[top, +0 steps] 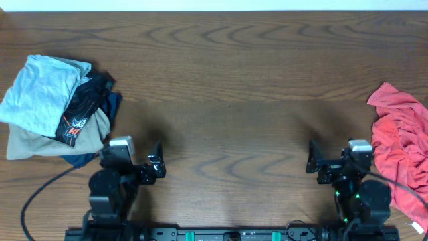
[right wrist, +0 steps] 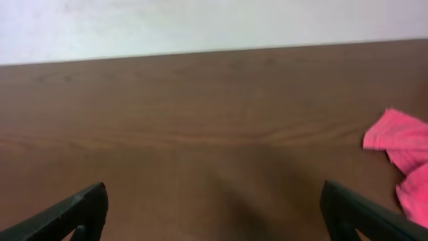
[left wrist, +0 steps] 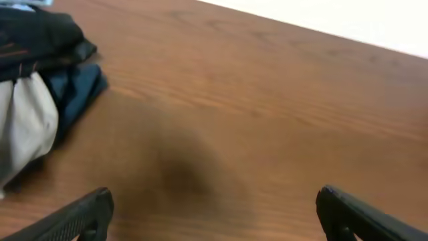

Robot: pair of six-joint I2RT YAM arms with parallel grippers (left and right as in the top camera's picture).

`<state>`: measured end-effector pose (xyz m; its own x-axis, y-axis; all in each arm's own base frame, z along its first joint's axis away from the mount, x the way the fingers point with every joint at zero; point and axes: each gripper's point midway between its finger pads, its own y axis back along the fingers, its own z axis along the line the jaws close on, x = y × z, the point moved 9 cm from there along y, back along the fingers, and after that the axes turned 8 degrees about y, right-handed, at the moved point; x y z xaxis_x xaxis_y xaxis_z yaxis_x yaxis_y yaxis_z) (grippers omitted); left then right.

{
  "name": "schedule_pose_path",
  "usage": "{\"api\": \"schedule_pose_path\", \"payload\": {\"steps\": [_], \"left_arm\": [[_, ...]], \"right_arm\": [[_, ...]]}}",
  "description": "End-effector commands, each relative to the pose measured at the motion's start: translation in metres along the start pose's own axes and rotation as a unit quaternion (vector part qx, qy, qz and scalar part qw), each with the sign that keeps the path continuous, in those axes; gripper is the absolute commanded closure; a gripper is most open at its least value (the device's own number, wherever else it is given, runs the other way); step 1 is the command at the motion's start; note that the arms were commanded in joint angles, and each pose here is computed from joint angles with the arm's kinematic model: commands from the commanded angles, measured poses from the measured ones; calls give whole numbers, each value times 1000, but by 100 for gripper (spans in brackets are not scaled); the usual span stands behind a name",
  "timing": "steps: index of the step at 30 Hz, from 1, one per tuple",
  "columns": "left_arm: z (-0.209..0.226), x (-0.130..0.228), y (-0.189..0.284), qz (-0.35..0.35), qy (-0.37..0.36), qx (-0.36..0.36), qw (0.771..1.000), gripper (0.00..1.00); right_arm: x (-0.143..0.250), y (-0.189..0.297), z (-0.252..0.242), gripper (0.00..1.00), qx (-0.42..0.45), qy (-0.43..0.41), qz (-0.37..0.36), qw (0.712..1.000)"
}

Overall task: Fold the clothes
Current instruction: 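Reach the right gripper to the crumpled orange shirt and grasp it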

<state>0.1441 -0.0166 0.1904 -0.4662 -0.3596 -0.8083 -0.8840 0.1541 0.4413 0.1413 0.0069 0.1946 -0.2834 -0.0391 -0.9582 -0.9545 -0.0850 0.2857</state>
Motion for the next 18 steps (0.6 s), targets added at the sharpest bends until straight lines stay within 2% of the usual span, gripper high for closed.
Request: {"api": "schedule_pose_path", "payload": {"steps": [1, 7, 12, 18], "left_arm": [[-13, -22, 9, 39, 11, 5, 999, 2], [-22, -41, 13, 124, 23, -32, 991, 2], [-25, -50, 9, 186, 32, -59, 980, 2], [-22, -45, -2, 229, 38, -77, 970, 2]], "right_arm": [[-17, 1, -1, 1, 1, -12, 41, 999], [-40, -14, -4, 1, -3, -23, 164, 986], [-50, -32, -12, 1, 27, -24, 304, 952], [-49, -66, -8, 1, -13, -47, 369, 928]]}}
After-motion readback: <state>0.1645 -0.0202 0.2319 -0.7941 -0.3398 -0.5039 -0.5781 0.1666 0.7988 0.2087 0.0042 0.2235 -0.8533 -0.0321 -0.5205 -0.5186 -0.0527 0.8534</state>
